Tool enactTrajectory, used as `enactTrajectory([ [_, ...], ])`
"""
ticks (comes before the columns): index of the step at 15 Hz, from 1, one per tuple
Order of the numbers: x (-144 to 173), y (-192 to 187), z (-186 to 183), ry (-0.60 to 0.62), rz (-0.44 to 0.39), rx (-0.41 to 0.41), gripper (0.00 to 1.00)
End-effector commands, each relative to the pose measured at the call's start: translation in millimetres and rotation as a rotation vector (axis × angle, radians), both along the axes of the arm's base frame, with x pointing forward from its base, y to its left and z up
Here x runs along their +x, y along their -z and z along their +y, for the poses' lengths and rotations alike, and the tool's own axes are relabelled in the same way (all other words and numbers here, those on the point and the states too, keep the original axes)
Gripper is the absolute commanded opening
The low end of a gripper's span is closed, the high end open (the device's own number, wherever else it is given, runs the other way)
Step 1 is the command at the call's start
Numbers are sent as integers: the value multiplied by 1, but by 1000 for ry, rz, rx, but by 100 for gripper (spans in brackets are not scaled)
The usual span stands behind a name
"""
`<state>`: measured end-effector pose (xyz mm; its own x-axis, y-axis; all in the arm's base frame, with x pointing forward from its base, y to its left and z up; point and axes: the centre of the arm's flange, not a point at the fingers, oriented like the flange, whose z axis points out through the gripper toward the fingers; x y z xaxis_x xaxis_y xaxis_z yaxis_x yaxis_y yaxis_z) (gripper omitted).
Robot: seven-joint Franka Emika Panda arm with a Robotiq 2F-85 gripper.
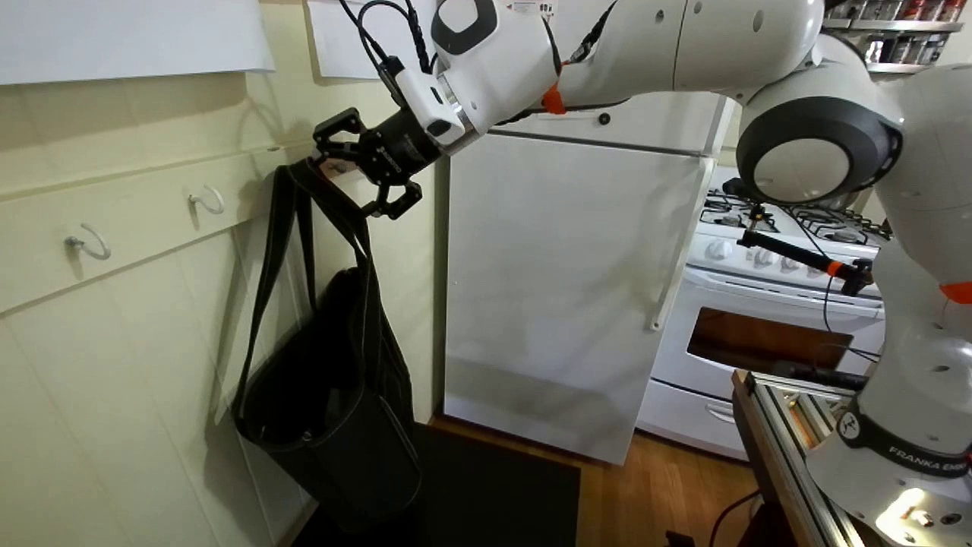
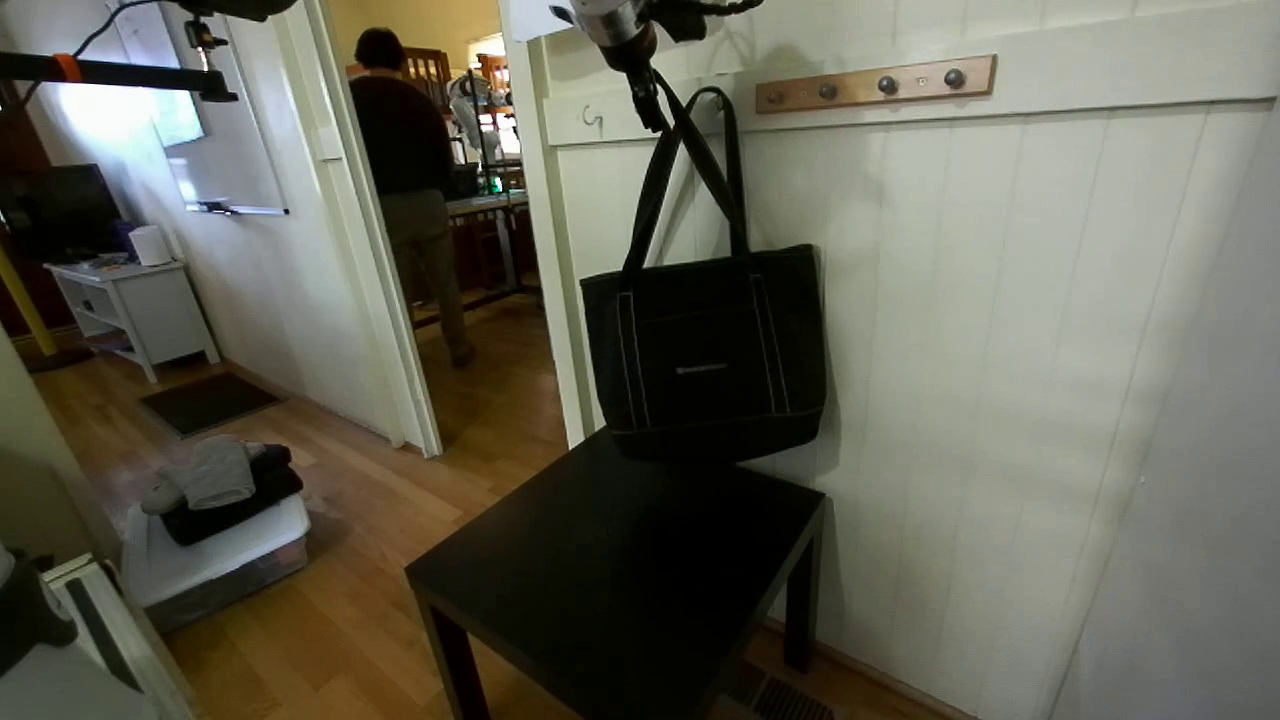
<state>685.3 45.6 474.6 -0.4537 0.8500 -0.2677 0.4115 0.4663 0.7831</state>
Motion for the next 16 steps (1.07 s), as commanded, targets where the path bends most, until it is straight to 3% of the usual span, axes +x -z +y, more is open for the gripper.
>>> enactTrajectory([
  [1, 20, -24, 2, 66, -7, -9, 100],
  [16, 56, -36, 6, 359, -108, 89, 100],
])
